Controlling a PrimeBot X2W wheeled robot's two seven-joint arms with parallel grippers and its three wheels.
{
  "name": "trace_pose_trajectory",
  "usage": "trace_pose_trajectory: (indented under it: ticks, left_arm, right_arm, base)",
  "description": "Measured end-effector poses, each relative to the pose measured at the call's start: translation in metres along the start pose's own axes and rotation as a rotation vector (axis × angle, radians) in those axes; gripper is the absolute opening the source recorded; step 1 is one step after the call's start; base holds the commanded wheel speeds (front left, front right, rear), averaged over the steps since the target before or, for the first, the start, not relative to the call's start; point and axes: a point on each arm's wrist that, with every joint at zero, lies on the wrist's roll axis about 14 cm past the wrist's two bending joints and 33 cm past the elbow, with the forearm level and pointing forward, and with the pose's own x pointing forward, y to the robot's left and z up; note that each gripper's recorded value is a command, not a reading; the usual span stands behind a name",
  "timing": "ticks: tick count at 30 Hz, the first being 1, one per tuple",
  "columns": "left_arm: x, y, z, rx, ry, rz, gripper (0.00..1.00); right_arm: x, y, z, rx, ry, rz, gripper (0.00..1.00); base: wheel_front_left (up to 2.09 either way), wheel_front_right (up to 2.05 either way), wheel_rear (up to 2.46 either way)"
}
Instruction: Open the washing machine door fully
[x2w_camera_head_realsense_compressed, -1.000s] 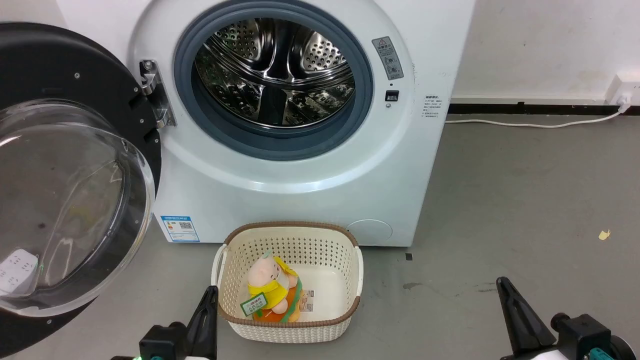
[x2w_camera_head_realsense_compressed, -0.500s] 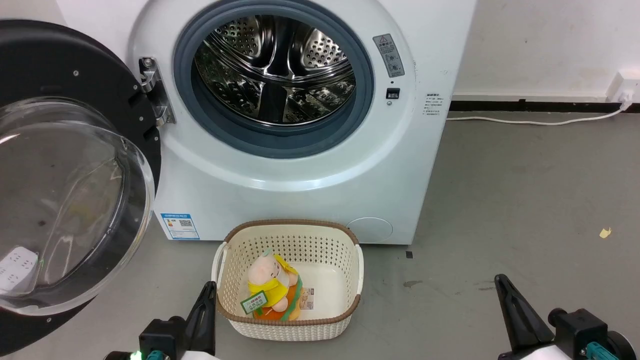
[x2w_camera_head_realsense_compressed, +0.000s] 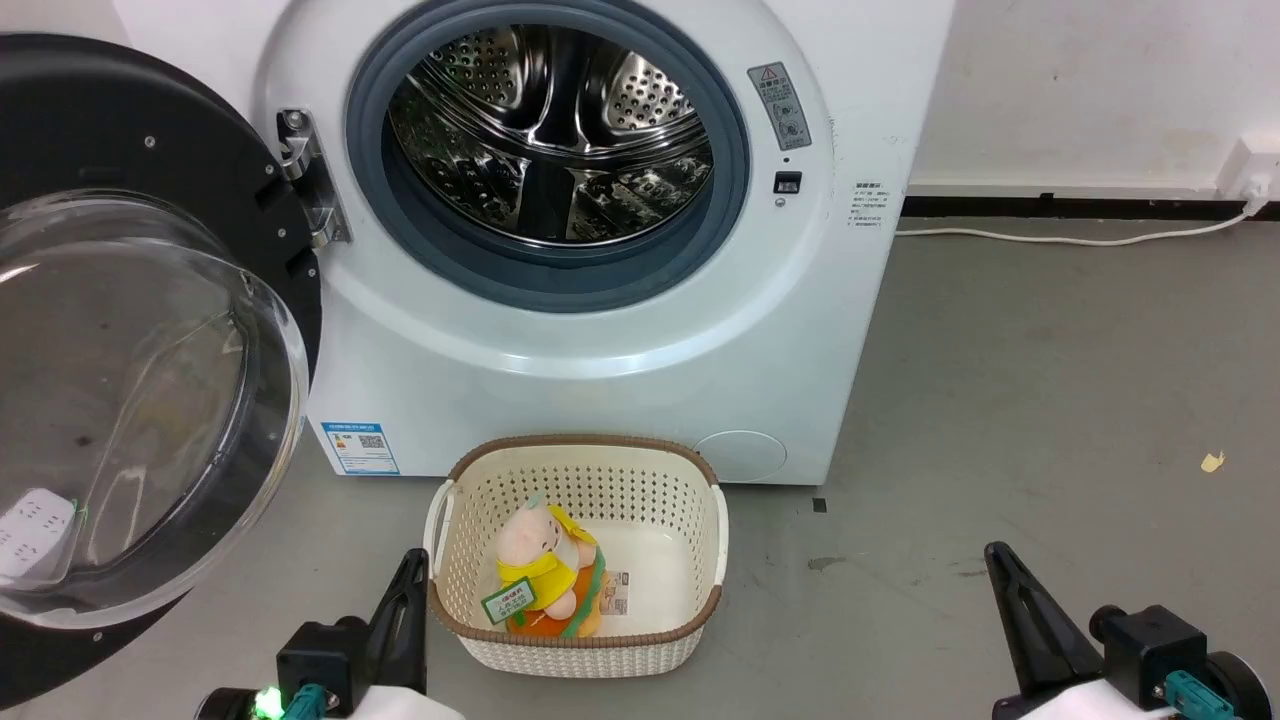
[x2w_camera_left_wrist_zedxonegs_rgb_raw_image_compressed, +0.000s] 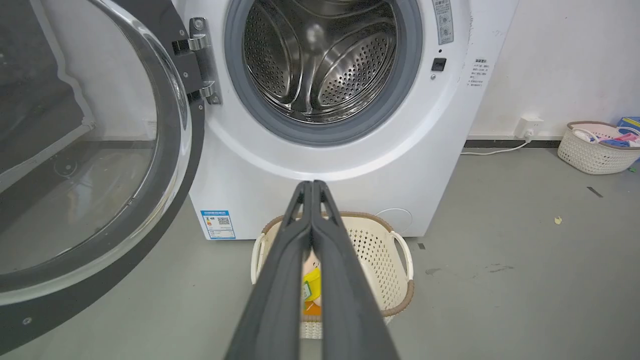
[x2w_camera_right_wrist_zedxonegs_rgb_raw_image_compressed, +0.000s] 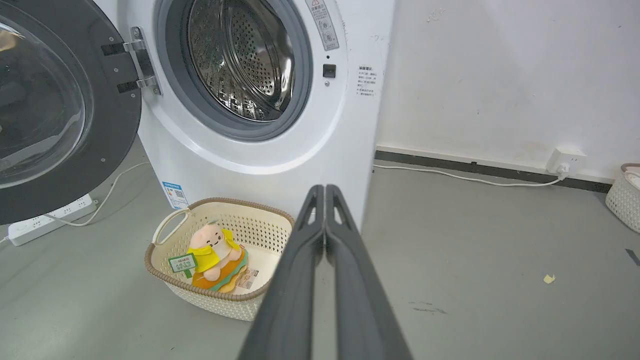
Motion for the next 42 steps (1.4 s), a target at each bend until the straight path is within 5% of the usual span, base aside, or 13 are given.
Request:
trace_pose_trajectory:
  ticks: [42]
  left_arm:
    - [0.011,0.011,0.008,0.047,0.031,0.037,0.00]
  right_arm:
    - [0.015,0.005,0.003,-0.026,0.047,0.021,0.00]
  base:
    - [0.00,0.00,0.00]
